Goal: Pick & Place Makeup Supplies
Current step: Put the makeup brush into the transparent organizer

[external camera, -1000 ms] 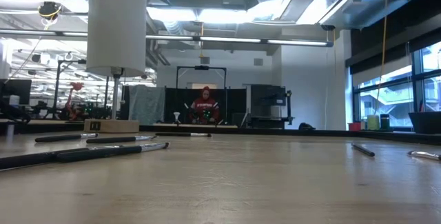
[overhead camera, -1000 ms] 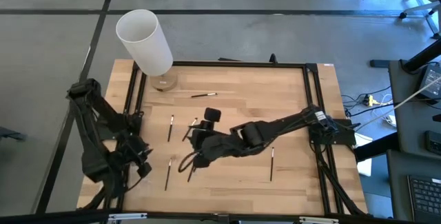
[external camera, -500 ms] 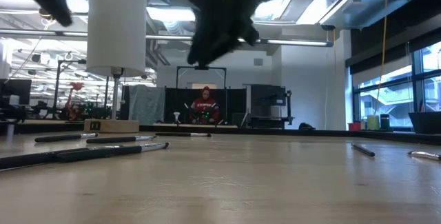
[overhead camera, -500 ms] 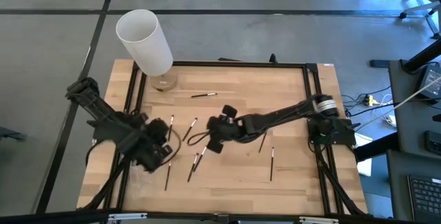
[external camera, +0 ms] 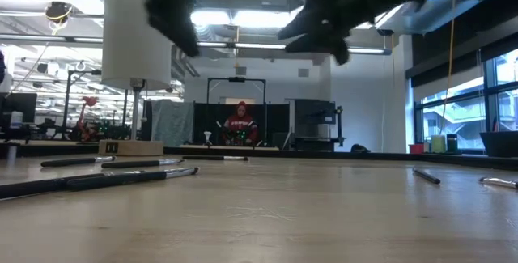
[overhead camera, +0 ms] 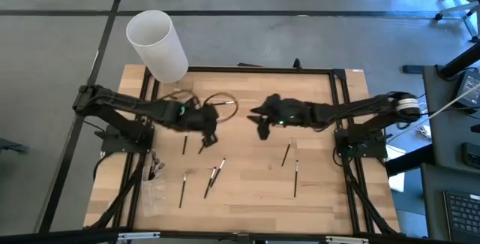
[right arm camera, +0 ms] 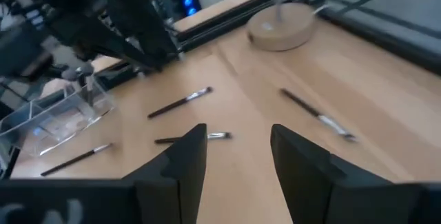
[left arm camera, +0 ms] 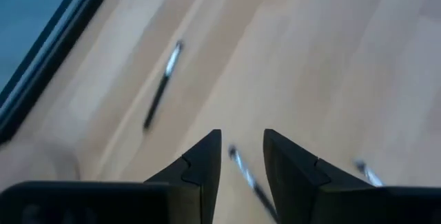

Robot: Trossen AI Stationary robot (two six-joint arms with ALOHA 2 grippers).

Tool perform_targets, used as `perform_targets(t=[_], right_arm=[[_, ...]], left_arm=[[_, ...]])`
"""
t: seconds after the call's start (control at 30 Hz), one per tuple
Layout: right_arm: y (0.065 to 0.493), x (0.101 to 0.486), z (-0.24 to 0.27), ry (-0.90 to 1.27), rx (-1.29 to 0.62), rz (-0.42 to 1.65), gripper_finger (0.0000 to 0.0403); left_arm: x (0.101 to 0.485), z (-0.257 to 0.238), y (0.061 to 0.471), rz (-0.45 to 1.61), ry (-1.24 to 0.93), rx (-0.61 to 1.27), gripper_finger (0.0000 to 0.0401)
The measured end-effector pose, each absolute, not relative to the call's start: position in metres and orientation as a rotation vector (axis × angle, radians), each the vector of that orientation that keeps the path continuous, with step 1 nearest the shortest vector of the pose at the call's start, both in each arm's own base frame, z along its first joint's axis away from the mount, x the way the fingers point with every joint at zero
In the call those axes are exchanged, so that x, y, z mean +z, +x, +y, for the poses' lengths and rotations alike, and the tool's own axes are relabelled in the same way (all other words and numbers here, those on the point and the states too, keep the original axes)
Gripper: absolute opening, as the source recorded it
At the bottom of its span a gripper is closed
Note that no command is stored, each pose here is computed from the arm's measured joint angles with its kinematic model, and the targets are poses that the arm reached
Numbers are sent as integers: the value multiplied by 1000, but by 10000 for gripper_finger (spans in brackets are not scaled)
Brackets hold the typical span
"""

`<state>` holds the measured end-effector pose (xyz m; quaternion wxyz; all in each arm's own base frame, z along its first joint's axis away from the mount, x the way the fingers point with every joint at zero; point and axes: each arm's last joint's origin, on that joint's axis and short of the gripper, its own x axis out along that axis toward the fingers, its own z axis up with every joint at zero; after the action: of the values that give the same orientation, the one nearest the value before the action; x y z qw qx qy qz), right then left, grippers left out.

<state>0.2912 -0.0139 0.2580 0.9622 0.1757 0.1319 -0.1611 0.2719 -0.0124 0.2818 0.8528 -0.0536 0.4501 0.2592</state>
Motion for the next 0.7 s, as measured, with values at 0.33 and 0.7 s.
perform_targets(t=[0.33, 0.7], right_arm=[[220, 264, -14, 280, -388, 153, 162], [200, 253, -16, 271, -346, 160, 162]], left_arm=[[227, 67, 332, 962, -90, 390, 100], [168, 132, 341, 1082, -67, 344, 120]])
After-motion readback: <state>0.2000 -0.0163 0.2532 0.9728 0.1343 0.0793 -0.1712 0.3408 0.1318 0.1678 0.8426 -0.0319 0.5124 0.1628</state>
